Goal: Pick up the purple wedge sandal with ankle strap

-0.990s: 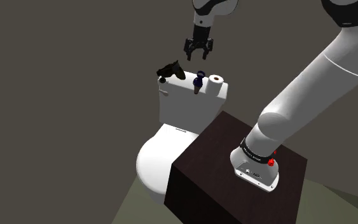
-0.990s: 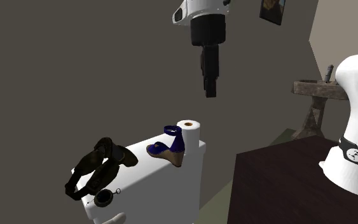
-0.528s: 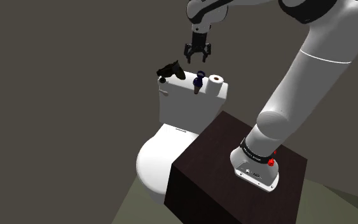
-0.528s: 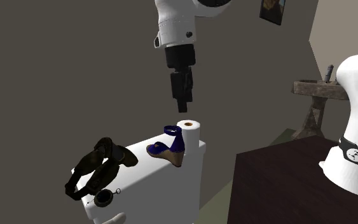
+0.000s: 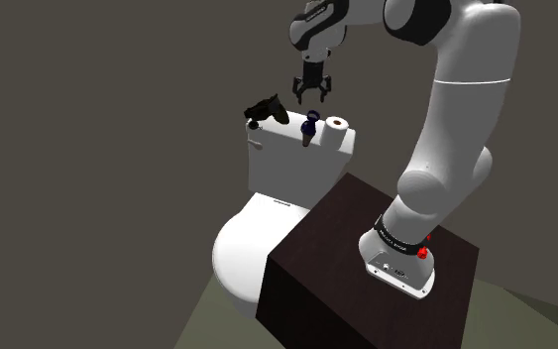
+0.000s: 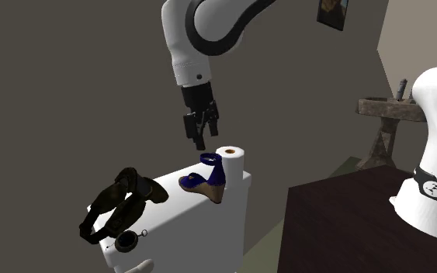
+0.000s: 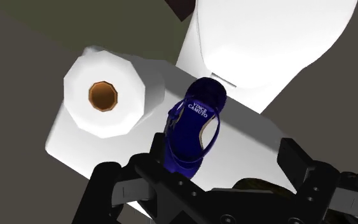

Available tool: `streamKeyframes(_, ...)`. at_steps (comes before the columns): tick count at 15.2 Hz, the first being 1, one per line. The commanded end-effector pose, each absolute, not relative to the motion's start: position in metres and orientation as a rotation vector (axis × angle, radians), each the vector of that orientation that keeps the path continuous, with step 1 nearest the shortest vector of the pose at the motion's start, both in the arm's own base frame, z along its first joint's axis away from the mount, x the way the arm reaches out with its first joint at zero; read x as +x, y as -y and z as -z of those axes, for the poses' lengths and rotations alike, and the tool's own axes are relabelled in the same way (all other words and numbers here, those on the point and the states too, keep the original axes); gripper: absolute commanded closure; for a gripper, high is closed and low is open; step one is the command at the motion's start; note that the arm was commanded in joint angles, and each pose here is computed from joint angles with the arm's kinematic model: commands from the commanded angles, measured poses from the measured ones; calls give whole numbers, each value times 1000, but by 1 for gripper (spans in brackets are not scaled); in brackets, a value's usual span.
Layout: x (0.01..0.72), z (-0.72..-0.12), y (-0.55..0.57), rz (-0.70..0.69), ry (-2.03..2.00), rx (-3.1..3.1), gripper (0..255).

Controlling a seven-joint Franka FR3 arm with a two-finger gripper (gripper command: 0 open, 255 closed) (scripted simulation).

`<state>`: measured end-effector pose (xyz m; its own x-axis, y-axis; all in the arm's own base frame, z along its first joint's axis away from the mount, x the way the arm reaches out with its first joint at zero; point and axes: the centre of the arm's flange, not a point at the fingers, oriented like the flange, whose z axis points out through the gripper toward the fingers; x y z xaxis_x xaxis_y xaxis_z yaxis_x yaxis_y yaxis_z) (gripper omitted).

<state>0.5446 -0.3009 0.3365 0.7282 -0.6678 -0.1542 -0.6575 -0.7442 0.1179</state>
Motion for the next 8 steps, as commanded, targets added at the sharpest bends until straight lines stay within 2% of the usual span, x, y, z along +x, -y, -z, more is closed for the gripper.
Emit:
streamKeyframes(1,552,-322,326,311,1149,2835,0)
streamKeyframes(8,556,-284,345,329,1189,2805,0)
